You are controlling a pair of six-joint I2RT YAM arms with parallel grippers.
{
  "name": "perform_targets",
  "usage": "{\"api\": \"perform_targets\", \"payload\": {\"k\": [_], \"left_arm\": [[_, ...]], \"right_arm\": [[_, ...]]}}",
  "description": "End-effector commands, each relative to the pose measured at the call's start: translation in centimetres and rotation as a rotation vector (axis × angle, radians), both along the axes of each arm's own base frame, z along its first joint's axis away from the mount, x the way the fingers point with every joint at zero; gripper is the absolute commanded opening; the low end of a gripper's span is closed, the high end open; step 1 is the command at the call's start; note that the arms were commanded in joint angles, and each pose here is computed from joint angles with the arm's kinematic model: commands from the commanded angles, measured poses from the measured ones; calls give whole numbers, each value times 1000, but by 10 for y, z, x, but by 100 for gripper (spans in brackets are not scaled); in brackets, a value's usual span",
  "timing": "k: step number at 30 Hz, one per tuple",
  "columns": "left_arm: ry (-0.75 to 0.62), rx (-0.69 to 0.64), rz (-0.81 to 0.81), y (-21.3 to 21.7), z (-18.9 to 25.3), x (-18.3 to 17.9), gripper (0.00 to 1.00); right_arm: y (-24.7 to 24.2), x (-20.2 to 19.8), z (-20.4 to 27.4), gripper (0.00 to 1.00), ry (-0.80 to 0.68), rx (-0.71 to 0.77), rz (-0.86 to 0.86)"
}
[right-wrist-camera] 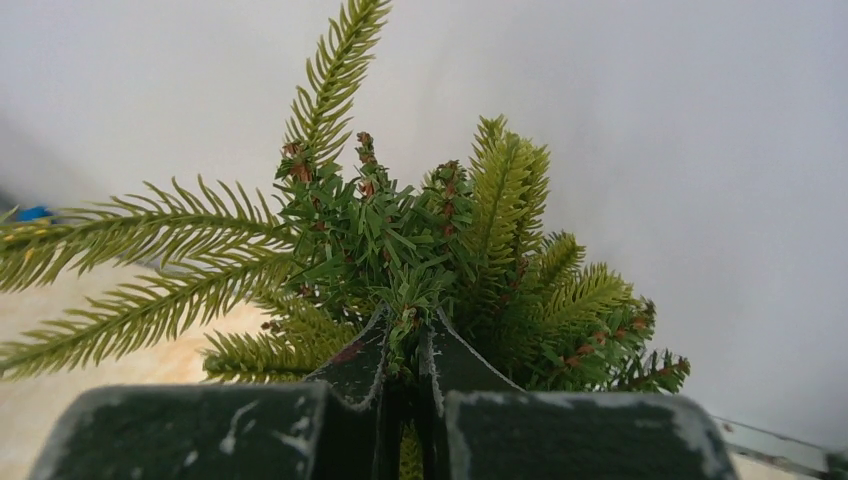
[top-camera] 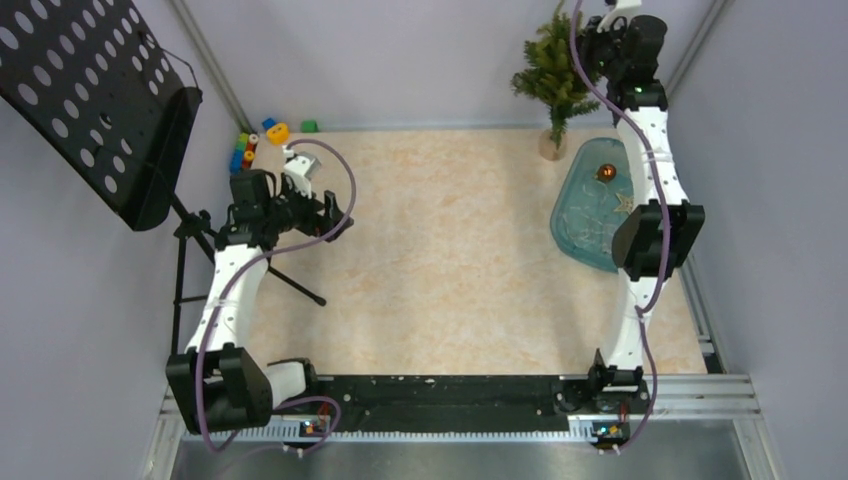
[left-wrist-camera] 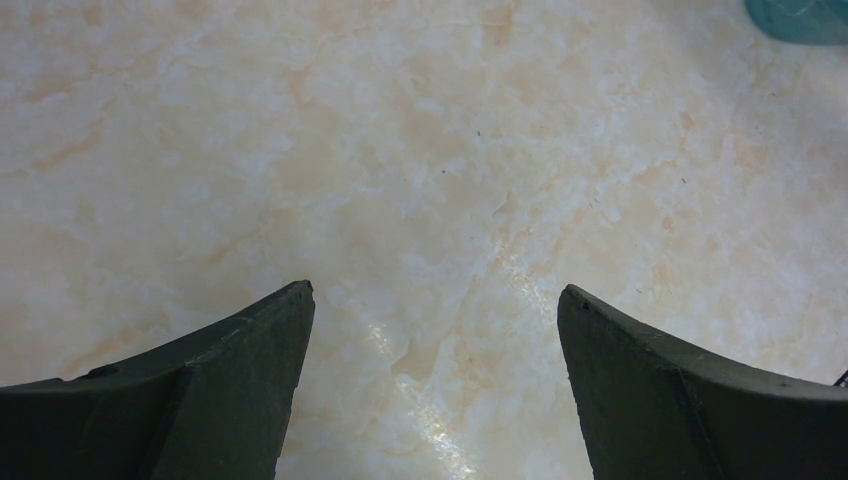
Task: Decorate the small christmas tree
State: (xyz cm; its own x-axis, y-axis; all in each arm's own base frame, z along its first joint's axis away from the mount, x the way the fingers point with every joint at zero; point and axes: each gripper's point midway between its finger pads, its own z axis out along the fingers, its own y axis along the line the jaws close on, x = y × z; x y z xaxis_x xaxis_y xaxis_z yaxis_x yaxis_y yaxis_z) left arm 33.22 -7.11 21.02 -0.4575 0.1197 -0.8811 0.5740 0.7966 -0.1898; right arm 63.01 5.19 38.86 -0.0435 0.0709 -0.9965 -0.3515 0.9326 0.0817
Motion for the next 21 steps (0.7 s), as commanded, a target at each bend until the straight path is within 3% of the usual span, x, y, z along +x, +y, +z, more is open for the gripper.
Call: {"api": "perform_targets", "payload": {"k": [1,11,21], "left_arm": [[-51,28,63,9,21,12,96],[-73,36,126,17,36,21,97],[-85,59,175,26,40,24,97]], "right_arm": [[76,-71,110,0,-219,54,167],[176,-152,139,0,-322,113,387],[267,-221,94,0,-320,105,589]]}}
